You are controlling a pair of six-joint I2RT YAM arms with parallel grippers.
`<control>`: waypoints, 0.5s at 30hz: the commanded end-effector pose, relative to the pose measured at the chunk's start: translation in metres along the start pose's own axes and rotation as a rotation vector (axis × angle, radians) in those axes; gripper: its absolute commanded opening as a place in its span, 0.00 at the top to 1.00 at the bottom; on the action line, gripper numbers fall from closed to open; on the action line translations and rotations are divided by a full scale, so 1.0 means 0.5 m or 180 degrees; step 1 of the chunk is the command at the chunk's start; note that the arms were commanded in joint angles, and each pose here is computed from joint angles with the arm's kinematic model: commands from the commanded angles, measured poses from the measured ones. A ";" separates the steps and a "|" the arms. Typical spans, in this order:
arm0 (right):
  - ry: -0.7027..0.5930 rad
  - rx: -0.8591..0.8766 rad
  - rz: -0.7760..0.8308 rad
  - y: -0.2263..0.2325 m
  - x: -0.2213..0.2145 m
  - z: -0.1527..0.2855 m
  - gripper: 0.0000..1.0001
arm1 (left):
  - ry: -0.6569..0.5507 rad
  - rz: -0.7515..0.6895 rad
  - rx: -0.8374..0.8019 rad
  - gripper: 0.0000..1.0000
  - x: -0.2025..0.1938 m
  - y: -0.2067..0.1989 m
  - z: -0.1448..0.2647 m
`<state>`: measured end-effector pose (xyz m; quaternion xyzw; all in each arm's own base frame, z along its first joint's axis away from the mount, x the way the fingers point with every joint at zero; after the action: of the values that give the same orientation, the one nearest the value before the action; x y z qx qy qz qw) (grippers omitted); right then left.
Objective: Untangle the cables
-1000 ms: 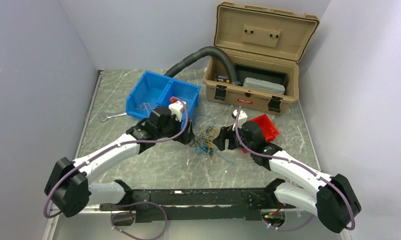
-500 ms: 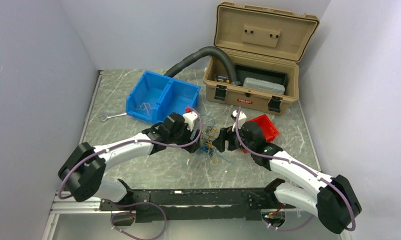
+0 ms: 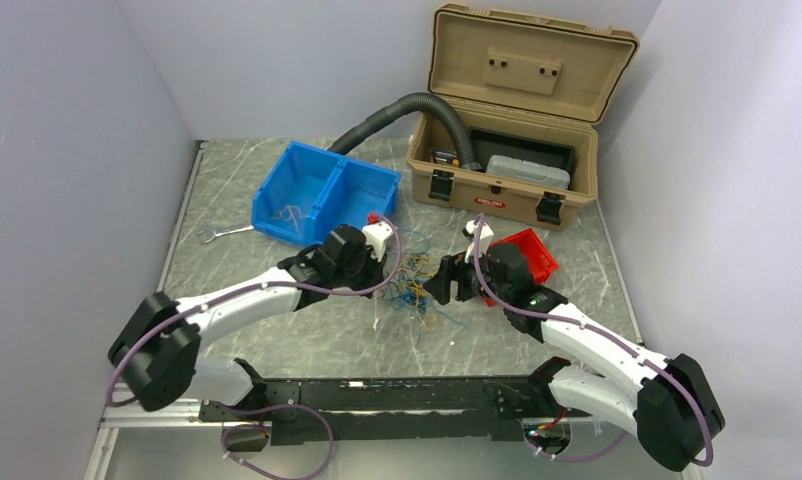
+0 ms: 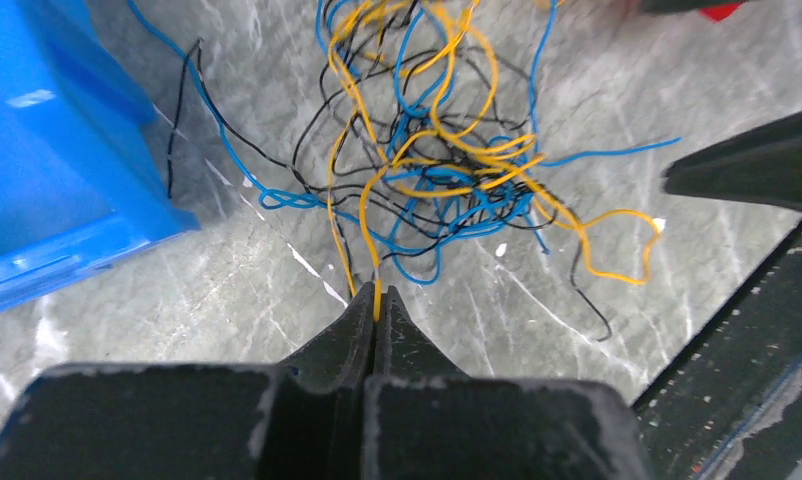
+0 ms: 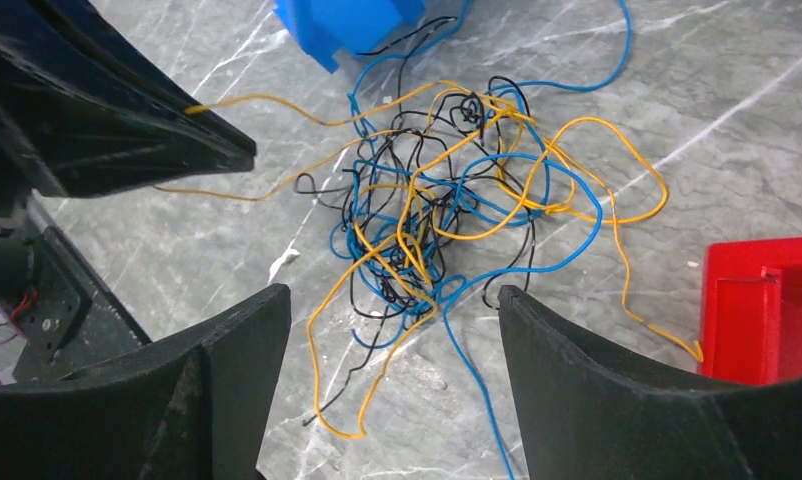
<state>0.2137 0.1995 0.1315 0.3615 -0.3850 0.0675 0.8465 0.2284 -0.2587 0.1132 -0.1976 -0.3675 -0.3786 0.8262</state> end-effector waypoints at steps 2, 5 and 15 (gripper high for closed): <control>-0.0068 0.0429 0.0179 0.046 0.021 -0.003 0.21 | -0.0330 -0.0017 0.0089 1.00 0.072 -0.002 0.071; -0.0099 0.0435 0.0205 0.048 0.029 -0.007 0.21 | -0.0345 0.0002 0.0195 1.00 0.085 0.005 0.099; -0.0088 0.0580 0.0232 0.070 0.036 -0.013 0.21 | -0.0400 0.0023 0.0309 1.00 0.108 0.012 0.138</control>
<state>0.2106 0.2131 0.1307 0.3920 -0.3699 0.1020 0.8361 0.2233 -0.2379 0.1775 -0.1792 -0.4210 -0.3556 0.8150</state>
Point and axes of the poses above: each gripper's point midway between its finger pads, its own z axis back along the fingers, its own y axis along the line the jaws close on, x = y × z, the point moved 3 cm from there along z, back along the fingers, and after that the axes turned 12 degrees about -z, right-handed, at the moved point
